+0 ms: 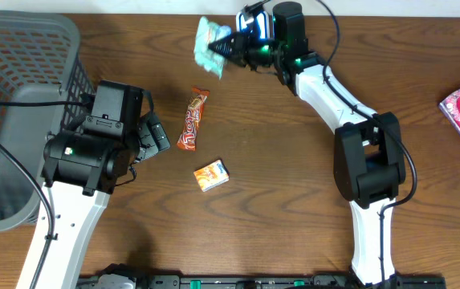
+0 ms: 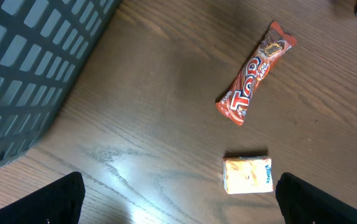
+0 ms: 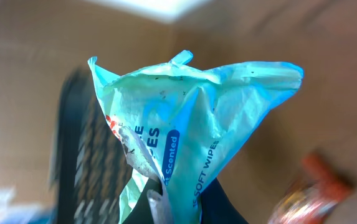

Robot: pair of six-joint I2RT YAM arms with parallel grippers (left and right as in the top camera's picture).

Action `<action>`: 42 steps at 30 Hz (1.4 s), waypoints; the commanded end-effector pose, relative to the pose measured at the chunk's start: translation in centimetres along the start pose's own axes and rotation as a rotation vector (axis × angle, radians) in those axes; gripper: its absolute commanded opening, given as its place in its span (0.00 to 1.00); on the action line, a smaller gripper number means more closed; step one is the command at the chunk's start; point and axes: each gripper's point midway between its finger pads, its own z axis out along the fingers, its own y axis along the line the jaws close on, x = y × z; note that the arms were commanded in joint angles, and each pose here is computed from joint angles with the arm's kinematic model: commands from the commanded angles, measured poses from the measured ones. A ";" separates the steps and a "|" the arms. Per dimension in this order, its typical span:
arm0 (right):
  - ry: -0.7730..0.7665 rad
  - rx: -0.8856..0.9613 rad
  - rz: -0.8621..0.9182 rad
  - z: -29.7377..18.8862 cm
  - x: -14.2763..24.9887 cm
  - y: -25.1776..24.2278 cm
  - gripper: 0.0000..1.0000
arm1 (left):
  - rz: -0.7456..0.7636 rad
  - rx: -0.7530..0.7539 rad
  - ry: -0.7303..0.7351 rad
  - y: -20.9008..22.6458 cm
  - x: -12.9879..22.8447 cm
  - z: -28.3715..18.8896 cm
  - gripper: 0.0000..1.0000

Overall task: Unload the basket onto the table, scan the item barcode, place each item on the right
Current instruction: 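Lift the green packet and hold it over the white scanner, then carry the green packet to the right edge and release it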

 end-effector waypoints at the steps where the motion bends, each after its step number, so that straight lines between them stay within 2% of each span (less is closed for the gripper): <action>1: -0.304 0.181 -0.018 -2.2 -6.4 -2.4 0.01 | -0.006 -0.002 -0.009 0.1 -0.3 -0.2 0.98; 5: -0.494 0.321 -0.014 -4.0 -9.2 -4.5 0.01 | -0.005 -0.003 -0.009 0.1 -0.3 -0.2 0.98; 12: -0.675 0.478 -0.006 -6.6 -11.4 -6.7 0.01 | -0.006 -0.002 -0.009 0.1 -0.3 -0.2 0.98; 21: -0.709 0.561 0.006 -7.6 -11.4 -8.1 0.01 | -0.006 -0.002 -0.009 0.1 -0.3 -0.2 0.98; 35: -0.678 0.529 -0.006 -6.3 -10.7 -7.2 0.01 | -0.005 -0.003 -0.009 0.1 -0.3 -0.2 0.98; 39: -0.699 0.492 -0.043 -9.8 -13.1 -4.8 0.01 | -0.006 -0.003 -0.009 0.1 -0.3 -0.2 0.98; 42: -0.739 0.536 -0.020 -15.4 -15.0 -4.3 0.01 | -0.006 -0.002 -0.009 0.1 -0.3 -0.2 0.98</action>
